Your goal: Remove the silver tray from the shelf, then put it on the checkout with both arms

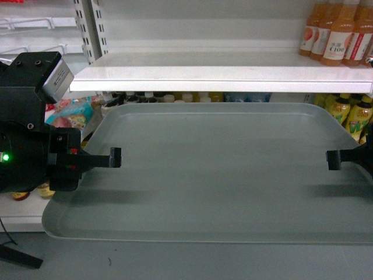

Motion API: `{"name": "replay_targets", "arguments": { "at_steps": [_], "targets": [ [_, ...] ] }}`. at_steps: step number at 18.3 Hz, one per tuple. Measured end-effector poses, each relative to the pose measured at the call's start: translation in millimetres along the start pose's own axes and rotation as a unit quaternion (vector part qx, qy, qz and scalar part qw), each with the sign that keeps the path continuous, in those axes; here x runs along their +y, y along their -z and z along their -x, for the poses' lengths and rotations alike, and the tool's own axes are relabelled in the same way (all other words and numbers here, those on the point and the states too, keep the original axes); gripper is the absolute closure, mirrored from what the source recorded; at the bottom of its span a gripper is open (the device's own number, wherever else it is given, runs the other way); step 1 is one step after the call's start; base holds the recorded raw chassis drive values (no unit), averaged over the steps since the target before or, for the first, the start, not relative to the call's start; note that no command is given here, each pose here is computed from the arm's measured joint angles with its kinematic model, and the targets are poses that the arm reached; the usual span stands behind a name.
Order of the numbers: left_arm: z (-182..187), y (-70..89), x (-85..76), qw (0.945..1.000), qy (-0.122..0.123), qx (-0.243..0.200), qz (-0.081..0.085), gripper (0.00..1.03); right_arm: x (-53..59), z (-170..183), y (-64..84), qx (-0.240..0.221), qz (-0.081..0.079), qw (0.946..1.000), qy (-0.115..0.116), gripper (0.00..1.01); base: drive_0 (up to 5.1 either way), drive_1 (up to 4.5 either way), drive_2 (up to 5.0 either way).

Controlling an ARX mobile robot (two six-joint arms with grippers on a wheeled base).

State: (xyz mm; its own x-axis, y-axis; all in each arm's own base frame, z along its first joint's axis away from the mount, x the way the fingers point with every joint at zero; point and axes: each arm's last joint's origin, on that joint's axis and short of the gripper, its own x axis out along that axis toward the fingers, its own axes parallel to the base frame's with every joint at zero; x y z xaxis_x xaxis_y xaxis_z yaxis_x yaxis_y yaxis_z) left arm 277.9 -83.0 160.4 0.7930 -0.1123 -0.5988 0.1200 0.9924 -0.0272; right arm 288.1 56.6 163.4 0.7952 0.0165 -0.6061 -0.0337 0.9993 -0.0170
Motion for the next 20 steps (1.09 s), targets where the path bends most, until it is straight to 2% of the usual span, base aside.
{"name": "replay_targets", "arguments": {
  "at_steps": [20],
  "targets": [
    [0.2,-0.5,0.0,1.0,0.0,-0.003,0.0,0.99,-0.2,0.0,0.3,0.0,0.0,1.0,0.002,0.98,0.1,-4.22,4.4]
  ]
}}
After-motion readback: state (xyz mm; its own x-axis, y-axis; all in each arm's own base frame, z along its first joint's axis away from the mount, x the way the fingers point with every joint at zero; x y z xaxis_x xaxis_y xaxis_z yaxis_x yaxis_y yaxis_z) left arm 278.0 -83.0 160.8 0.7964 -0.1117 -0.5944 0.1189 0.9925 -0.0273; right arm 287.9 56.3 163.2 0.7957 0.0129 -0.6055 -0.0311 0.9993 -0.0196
